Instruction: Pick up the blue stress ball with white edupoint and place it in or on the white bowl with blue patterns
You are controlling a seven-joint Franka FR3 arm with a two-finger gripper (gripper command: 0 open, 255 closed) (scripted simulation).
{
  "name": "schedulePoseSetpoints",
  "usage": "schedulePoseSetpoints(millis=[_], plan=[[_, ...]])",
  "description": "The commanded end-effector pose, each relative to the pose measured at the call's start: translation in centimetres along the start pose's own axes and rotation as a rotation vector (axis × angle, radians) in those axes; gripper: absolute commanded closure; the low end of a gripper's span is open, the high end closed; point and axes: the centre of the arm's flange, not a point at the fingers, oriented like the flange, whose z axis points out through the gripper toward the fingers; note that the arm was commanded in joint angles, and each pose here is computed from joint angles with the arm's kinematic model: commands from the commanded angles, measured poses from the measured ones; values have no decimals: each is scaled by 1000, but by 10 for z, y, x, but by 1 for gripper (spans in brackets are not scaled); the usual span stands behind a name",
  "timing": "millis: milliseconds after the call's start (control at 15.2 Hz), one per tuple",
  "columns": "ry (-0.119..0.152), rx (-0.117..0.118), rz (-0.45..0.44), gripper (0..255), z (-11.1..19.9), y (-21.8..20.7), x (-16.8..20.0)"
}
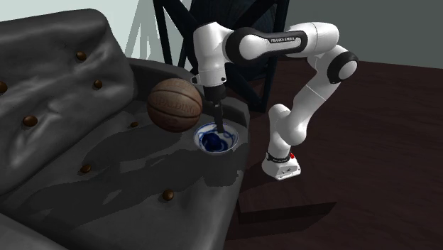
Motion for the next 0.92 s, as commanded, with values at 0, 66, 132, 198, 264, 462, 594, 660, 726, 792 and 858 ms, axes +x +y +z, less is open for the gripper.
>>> schedulePoseSetpoints(millis=[0,66,132,198,264,462,594,660,726,792,858], plan=[[0,0,0,0,0,0,0],[0,0,0,0,0,0,0],[0,0,0,0,-13,0,0],[0,0,0,0,-26,0,0],[0,0,0,0,-40,0,0],[0,0,0,0,-50,0,0],[0,0,0,0,-50,0,0],[0,0,0,0,-50,0,0],[0,0,0,0,-50,0,0],[0,0,0,0,-50,0,0],[0,0,0,0,-50,0,0]])
